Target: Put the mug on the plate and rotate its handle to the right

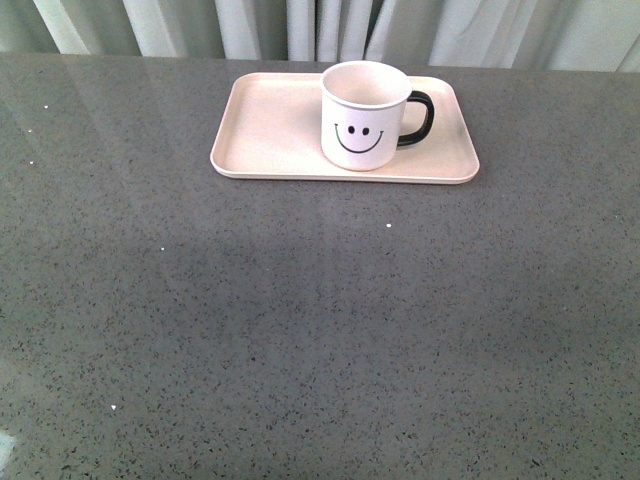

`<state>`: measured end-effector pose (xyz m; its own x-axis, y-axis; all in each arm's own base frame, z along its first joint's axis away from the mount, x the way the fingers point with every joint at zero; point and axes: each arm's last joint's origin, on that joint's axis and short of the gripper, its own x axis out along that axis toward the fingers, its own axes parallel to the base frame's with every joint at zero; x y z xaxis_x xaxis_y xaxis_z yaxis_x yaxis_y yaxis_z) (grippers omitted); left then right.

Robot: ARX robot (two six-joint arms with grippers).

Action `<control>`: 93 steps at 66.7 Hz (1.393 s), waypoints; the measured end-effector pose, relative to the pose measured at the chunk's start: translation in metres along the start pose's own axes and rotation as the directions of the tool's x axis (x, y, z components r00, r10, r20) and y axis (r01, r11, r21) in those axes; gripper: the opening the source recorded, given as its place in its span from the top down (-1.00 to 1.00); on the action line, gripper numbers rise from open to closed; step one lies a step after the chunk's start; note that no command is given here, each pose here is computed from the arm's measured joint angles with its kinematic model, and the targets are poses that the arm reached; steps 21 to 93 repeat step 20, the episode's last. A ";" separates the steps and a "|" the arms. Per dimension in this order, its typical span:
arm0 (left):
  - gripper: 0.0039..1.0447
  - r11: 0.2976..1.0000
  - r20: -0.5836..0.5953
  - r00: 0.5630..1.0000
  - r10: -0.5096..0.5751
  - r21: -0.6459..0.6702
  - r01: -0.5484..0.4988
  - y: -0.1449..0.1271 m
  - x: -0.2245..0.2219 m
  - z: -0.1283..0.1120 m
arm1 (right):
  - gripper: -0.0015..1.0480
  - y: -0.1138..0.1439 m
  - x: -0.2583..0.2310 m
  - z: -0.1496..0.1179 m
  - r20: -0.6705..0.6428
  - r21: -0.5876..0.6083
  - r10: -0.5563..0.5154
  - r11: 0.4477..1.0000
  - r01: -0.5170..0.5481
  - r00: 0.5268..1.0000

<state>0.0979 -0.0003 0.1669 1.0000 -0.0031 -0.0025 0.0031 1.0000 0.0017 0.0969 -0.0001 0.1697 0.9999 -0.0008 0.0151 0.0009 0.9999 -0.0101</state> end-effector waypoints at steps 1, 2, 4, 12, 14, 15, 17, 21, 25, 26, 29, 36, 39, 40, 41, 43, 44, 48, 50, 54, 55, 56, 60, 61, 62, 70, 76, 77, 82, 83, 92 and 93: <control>-0.83 1.000 0.000 1.000 0.000 0.000 0.000 0.000 0.000 0.000 | -0.82 0.000 0.000 0.000 0.000 0.000 0.000 1.000 0.000 1.000; -0.83 1.000 0.000 1.000 0.000 0.000 0.000 0.000 0.000 0.000 | -0.82 0.000 0.000 0.000 0.000 0.000 0.000 1.000 0.000 1.000; -0.83 1.000 0.000 1.000 0.000 0.000 0.000 0.000 0.000 0.000 | -0.82 0.000 0.000 0.000 0.000 0.000 0.000 1.000 0.000 1.000; -0.83 1.000 0.000 1.000 0.000 0.000 0.000 0.000 0.000 0.000 | -0.82 0.000 0.000 0.000 0.000 0.000 0.000 1.000 0.000 1.000; -0.83 1.000 0.000 1.000 0.000 0.000 0.000 0.000 0.000 0.000 | -0.82 0.000 0.000 0.000 0.000 0.000 0.000 1.000 0.000 1.000; -0.83 1.000 0.000 1.000 0.000 0.000 0.000 0.000 0.000 0.000 | -0.82 0.000 0.000 0.000 0.000 0.000 0.000 1.000 0.000 1.000; -0.83 1.000 0.000 1.000 0.000 0.000 0.000 0.000 0.000 0.000 | -0.82 0.000 0.000 0.000 0.000 0.000 0.000 1.000 0.000 1.000; -0.83 1.000 0.000 1.000 0.000 0.000 0.000 0.000 0.000 0.000 | -0.82 0.000 0.000 0.000 0.000 0.000 0.000 1.000 0.000 1.000; -0.83 1.000 0.000 1.000 0.000 0.000 0.000 0.000 0.000 0.000 | -0.82 0.000 0.000 0.000 0.000 0.000 0.000 1.000 0.000 1.000; -0.83 1.000 0.000 1.000 0.000 0.000 0.000 0.000 0.000 0.000 | -0.82 0.000 0.000 0.000 0.000 0.000 0.000 1.000 0.000 1.000; -0.83 1.000 0.000 1.000 0.000 0.000 0.000 0.000 0.000 0.000 | -0.82 0.000 0.000 0.000 0.000 0.000 0.000 1.000 0.000 1.000; -0.83 1.000 0.000 1.000 0.000 0.000 0.000 0.000 0.000 0.000 | -0.82 0.000 0.000 0.000 0.000 0.000 0.000 1.000 0.000 1.000; -0.83 1.000 0.000 1.000 0.000 0.000 0.000 0.000 0.000 0.000 | -0.82 0.000 0.000 0.000 0.000 0.000 0.000 1.000 0.000 1.000; -0.83 1.000 0.000 1.000 0.000 0.000 0.000 0.000 0.000 0.000 | -0.82 0.000 0.000 0.000 0.000 0.000 0.000 1.000 0.000 1.000; -0.83 1.000 0.000 1.000 0.000 0.000 0.000 0.000 0.000 0.000 | -0.82 0.000 0.000 0.000 0.000 0.000 0.000 1.000 0.000 1.000; -0.83 1.000 0.000 1.000 0.000 0.000 0.000 0.000 0.000 0.000 | -0.82 0.000 0.000 0.000 0.000 0.000 0.000 1.000 0.000 1.000; -0.83 1.000 0.000 1.000 0.000 0.000 0.000 0.000 0.000 0.000 | -0.82 0.000 0.000 0.000 0.000 0.000 0.000 1.000 0.000 1.000; -0.83 1.000 0.000 1.000 0.000 0.000 0.000 0.000 0.000 0.000 | -0.82 0.000 0.000 0.000 0.000 0.000 0.000 1.000 0.000 1.000; -0.83 1.000 0.000 1.000 0.000 0.000 0.000 0.000 0.000 0.000 | -0.82 0.000 0.000 0.000 0.000 0.000 0.000 1.000 0.000 1.000; -0.83 1.000 0.000 1.000 0.000 0.000 0.000 0.000 0.000 0.000 | -0.82 0.000 0.000 0.000 0.000 0.000 0.000 1.000 0.000 1.000; -0.83 1.000 0.000 1.000 0.000 0.000 0.000 0.000 0.000 0.000 | -0.82 0.000 0.000 0.000 0.000 0.000 0.000 1.000 0.000 1.000; -0.83 1.000 0.000 1.000 0.000 0.000 0.000 0.000 0.000 0.000 | -0.82 0.000 0.000 0.000 0.000 0.000 0.000 1.000 0.000 1.000; -0.83 1.000 0.000 1.000 0.000 0.000 0.000 0.000 0.000 0.000 | -0.82 0.000 0.000 0.000 0.000 0.000 0.000 1.000 0.000 1.000; -0.83 1.000 0.000 1.000 0.000 0.000 0.000 0.000 0.000 0.000 | -0.82 0.000 0.000 0.000 0.000 0.000 0.000 1.000 0.000 1.000; -0.83 1.000 0.000 1.000 0.000 0.000 0.000 0.000 0.000 0.000 | -0.82 0.000 0.000 0.000 0.000 0.000 0.000 1.000 0.000 1.000; -0.83 1.000 0.000 1.000 0.000 0.000 0.000 0.000 0.000 0.000 | -0.82 0.000 0.000 0.000 0.000 0.000 0.000 1.000 0.000 1.000; -0.83 1.000 0.000 1.000 0.000 0.000 0.000 0.000 0.000 0.000 | -0.82 0.000 0.000 0.000 0.000 0.000 0.000 1.000 0.000 1.000; -0.83 1.000 0.000 1.000 0.000 0.000 0.000 0.000 0.000 0.000 | -0.82 0.000 0.000 0.000 0.000 0.000 0.000 1.000 0.000 1.000; -0.83 1.000 0.000 1.000 0.000 0.000 0.000 0.000 0.000 0.000 | -0.82 0.000 0.000 0.000 0.000 0.000 0.000 1.000 0.000 1.000; -0.83 1.000 0.000 1.000 0.000 0.000 0.000 0.000 0.000 0.000 | -0.82 0.000 0.000 0.000 0.000 0.000 0.000 1.000 0.000 1.000; -0.83 1.000 0.000 1.000 0.000 0.000 0.000 0.000 0.000 0.000 | -0.82 0.000 0.000 0.000 0.000 0.000 0.000 1.000 0.000 1.000; -0.83 1.000 0.000 1.000 0.000 0.000 0.000 0.000 0.000 0.000 | -0.82 0.000 0.000 0.000 0.000 0.000 0.000 1.000 0.000 1.000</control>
